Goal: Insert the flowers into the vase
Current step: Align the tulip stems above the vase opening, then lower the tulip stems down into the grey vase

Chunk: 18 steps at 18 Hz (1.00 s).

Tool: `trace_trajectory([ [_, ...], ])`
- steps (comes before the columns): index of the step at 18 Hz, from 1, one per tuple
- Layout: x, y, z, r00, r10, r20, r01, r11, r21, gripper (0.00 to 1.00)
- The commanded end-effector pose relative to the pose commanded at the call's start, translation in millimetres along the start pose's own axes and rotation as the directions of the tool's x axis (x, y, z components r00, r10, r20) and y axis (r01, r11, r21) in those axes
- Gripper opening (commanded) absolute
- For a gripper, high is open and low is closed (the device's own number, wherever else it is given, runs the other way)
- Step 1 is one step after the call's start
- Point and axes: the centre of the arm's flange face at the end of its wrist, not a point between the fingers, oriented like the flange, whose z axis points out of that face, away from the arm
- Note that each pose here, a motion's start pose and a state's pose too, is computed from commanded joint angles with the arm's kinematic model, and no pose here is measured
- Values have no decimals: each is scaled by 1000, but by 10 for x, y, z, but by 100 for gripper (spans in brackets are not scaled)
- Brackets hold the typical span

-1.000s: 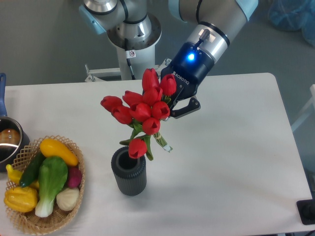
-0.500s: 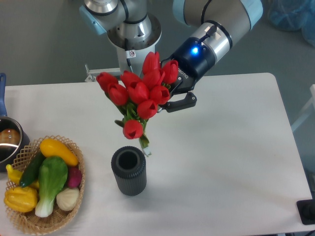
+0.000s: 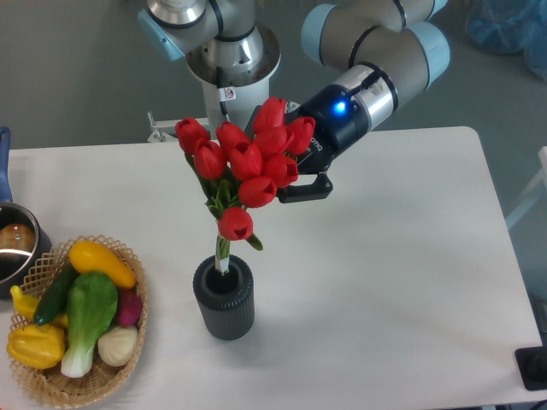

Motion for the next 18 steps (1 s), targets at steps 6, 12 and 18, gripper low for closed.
trace_trajectory([
  [6, -136, 169, 31, 1000, -26, 3, 26, 1000, -16, 0],
  [12, -266, 342, 43, 999, -45, 19, 46, 998, -51, 0],
  [18, -398, 640, 224, 997, -70, 8, 71, 992, -100, 1],
])
